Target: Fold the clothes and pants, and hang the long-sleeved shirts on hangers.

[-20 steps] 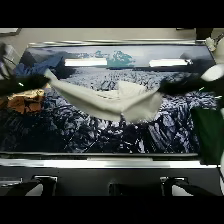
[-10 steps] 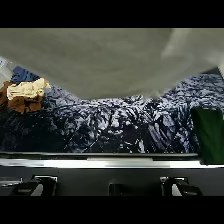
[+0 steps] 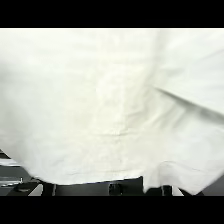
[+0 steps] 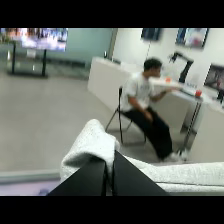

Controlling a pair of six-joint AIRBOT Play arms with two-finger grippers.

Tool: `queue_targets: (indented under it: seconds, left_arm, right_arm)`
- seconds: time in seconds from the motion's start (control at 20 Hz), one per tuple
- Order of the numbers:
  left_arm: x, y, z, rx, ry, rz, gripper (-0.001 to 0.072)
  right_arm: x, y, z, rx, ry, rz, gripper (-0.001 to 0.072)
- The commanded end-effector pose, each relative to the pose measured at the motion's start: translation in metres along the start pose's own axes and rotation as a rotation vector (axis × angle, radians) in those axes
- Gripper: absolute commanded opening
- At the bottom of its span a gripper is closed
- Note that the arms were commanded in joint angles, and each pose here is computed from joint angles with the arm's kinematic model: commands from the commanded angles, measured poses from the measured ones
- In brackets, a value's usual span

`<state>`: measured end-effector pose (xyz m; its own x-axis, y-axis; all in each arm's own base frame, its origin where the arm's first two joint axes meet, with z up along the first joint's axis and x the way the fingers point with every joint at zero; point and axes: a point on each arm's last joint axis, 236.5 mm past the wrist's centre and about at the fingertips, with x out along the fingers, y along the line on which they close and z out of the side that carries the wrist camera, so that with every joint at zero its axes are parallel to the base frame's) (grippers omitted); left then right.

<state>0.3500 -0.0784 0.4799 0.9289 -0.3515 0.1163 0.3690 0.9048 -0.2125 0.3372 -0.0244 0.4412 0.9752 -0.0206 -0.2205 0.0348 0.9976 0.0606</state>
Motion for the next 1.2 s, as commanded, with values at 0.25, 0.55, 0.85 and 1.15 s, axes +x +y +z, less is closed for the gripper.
queue_targets:
  seconds: [0.25, 0.55, 0.85, 1.15]
  left_arm:
    - [0.131, 0.162, -0.397, -0.393, 0.781, 0.217, 0.0022]
    - [0.116, 0.138, -0.498, -0.796, 1.018, 0.231, 0.0022]
    - [0.066, 0.165, -0.444, -0.841, 1.167, 0.157, 0.0657]
    - [-0.124, 0.203, -0.453, -0.711, 1.713, 0.408, 0.0575]
  right_arm:
    - [0.263, 0.036, -0.337, 0.789, 0.922, 0.116, 0.0049]
    - [0.277, 0.092, -0.416, 0.960, 1.164, 0.261, 0.0049]
    - [0.246, 0.019, -0.353, 0.769, 1.053, 0.336, 0.0458]
    - [0.091, -0.104, -0.411, 0.544, 1.544, -0.029, 0.0668]
